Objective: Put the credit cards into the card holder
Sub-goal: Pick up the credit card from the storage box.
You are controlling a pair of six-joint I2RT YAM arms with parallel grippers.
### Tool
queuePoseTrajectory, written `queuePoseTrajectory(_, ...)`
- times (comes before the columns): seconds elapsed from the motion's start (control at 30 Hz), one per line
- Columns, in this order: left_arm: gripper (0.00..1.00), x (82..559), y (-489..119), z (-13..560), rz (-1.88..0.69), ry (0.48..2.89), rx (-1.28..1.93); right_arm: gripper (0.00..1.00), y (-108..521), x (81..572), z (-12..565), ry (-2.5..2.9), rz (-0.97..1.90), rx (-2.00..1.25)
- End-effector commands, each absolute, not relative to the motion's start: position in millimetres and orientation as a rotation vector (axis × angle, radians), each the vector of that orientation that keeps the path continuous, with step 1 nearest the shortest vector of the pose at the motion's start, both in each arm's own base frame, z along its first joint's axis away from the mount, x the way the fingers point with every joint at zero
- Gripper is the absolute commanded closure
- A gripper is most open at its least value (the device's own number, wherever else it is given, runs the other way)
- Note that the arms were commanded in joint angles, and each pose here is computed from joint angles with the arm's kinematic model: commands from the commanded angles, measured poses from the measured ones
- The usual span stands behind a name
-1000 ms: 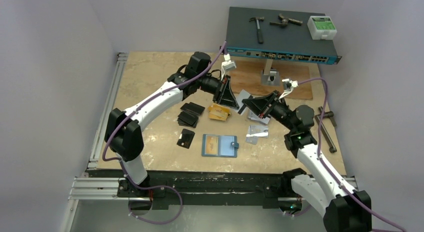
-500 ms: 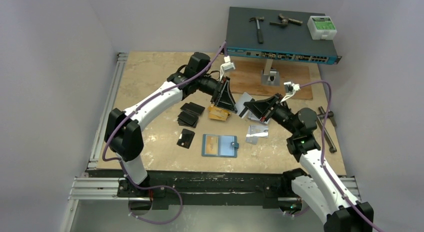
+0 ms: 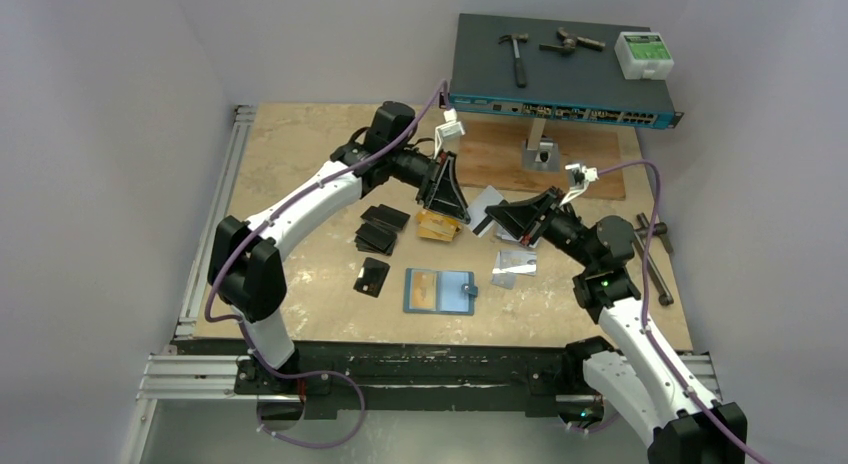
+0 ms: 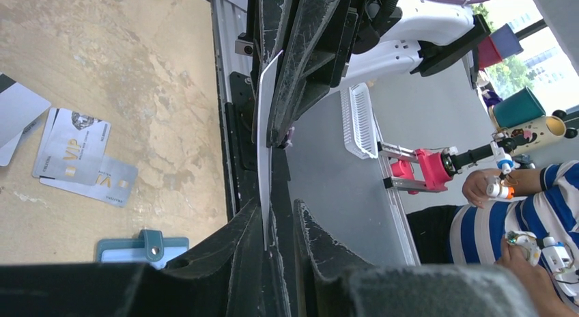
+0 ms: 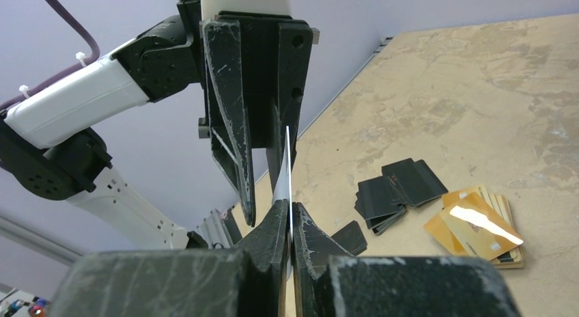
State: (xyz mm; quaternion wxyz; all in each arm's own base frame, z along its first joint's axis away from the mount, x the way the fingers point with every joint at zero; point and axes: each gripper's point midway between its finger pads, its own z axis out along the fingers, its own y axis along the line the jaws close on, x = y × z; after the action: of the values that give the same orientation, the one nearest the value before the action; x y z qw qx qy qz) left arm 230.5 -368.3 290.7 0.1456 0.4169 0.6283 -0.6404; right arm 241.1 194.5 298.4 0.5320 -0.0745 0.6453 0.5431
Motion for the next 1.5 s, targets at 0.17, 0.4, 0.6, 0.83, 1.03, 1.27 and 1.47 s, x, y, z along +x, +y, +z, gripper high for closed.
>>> queuePoseTrajectory(0.17,0.8,233,-353,340,-1.845,1.614,1.264,1.0,197,236,284,1.604,1.298,-0.227)
queuePoseTrajectory(0.4,0.78,246,-351,332,-1.794,1.636,1.245,1.0,200,229,290,1.595,1.326,-0.27)
queuePoseTrajectory(0.6,0.8,249,-349,317,-1.758,1.667,1.245,1.0,202,223,298,1.561,1.363,-0.285)
queuePoseTrajectory(0.83,0.77,236,-347,303,-1.708,1.645,1.327,1.0,205,220,306,1.517,1.426,-0.283)
queuePoseTrajectory(1.03,0.88,226,-350,310,-1.725,1.619,1.353,1.0,210,220,303,1.529,1.462,-0.319)
queuePoseTrajectory(1.27,0.9,225,-350,314,-1.683,1.609,1.368,1.0,217,229,296,1.599,1.471,-0.374)
queuePoseTrajectory(1.47,0.99,227,-350,303,-1.635,1.653,1.363,0.99,219,233,301,1.598,1.463,-0.384)
